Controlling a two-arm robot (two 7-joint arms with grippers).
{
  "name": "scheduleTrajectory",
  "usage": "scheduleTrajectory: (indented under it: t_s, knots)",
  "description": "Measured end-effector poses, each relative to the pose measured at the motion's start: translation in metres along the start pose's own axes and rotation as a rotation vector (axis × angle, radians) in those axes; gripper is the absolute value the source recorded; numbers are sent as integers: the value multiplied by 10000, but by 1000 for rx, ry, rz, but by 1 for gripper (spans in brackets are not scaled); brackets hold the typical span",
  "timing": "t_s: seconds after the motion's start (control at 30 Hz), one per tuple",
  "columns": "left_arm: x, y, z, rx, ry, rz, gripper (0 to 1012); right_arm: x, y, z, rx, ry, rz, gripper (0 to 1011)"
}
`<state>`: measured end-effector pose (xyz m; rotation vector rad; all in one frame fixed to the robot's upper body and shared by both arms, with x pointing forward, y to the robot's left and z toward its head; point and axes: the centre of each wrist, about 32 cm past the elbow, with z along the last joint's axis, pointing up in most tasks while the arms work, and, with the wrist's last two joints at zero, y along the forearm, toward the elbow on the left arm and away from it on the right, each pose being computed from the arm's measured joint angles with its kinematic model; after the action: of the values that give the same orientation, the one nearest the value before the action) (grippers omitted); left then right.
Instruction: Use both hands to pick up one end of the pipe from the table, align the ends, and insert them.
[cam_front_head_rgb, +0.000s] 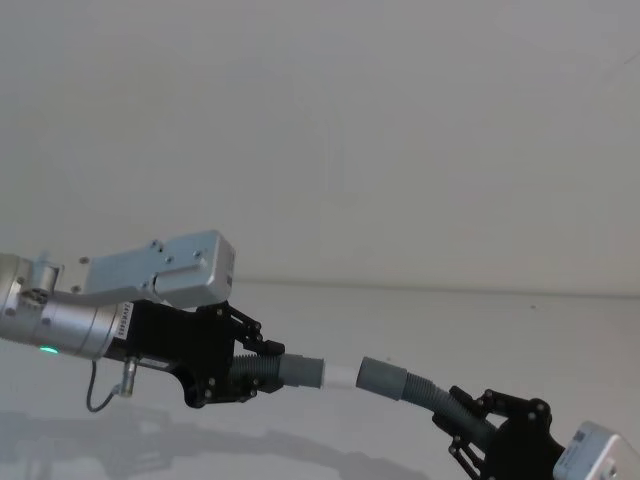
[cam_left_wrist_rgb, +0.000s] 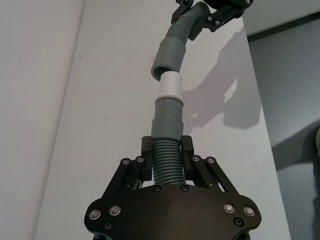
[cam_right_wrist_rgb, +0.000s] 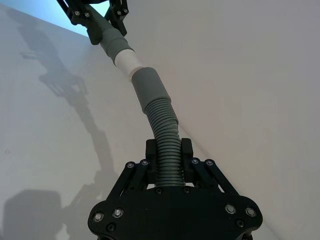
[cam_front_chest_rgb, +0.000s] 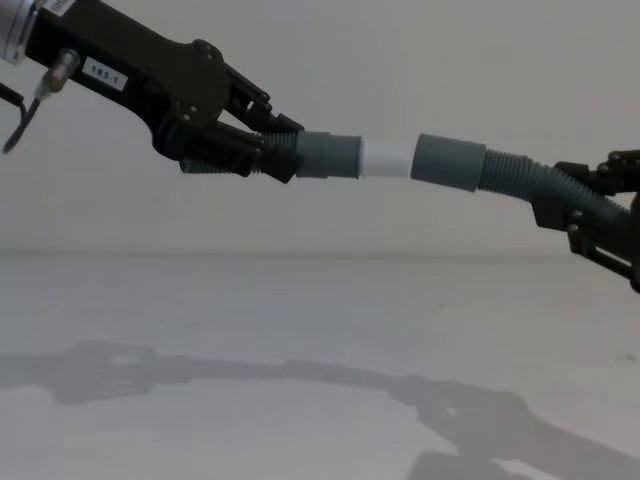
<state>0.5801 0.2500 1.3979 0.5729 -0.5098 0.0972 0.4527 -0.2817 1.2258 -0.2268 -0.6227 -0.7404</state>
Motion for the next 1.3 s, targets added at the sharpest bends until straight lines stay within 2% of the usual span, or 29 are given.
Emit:
scheduleTrajectory:
  t_s: [0.73, 1.3]
  knots:
    - [82, -5, -34, 1, -8, -10, 305, 24, 6, -42, 18, -15, 13, 256]
    - [138, -83, -30, -15, -20, -28, 305, 13, -9, -39, 31, -13, 22, 256]
